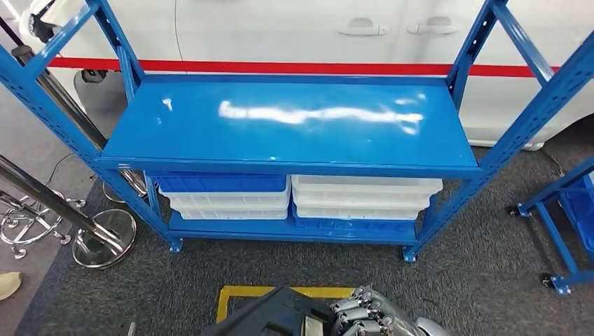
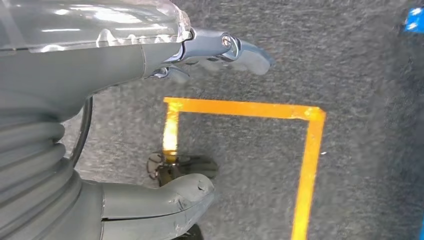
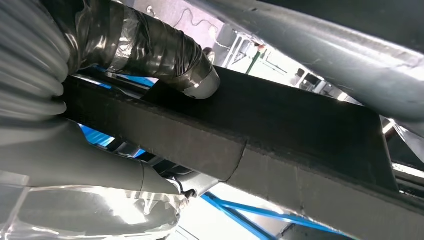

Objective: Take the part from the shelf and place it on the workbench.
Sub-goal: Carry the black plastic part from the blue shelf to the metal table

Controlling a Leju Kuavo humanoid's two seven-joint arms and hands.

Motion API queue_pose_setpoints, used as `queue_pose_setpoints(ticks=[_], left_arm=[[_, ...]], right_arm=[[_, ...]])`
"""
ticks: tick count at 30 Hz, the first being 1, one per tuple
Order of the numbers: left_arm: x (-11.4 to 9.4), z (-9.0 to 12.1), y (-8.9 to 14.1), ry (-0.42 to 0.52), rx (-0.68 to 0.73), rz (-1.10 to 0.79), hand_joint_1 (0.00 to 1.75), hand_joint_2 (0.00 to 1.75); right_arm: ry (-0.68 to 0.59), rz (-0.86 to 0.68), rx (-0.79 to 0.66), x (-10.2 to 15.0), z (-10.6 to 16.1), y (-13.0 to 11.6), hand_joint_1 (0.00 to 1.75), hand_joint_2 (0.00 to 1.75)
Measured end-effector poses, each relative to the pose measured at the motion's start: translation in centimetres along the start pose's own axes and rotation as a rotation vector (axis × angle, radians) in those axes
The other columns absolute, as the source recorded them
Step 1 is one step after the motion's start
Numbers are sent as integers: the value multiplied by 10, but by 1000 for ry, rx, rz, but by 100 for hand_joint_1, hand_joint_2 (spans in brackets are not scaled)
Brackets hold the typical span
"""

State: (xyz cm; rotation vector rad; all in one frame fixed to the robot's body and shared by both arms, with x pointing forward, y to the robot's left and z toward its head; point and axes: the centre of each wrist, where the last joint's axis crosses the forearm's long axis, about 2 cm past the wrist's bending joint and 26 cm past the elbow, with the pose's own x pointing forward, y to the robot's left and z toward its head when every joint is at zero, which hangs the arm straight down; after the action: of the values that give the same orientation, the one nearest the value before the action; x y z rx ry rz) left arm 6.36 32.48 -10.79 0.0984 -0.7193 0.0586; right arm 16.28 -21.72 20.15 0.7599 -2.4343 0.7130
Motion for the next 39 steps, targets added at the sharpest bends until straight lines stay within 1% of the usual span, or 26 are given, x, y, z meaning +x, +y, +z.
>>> queue_pose_setpoints(ticks=[7,12,30,39], left_arm=[[2,-1,0,-2,-7,-12,0,175],[8,-5,0,-14,-9,-17,0,175],[7,-4,-1,-7,-16,-25,0,175],[9,-6,-3,-5,-24,-30,0,175]], right_arm=[[-11,-13,-4,0,-2,3,175,175],[-16,6,-6,1,-3,3,175,175],[-14,27,7,3,-2,1,175,175],[-17,34,8,3,-3,2,175,175]])
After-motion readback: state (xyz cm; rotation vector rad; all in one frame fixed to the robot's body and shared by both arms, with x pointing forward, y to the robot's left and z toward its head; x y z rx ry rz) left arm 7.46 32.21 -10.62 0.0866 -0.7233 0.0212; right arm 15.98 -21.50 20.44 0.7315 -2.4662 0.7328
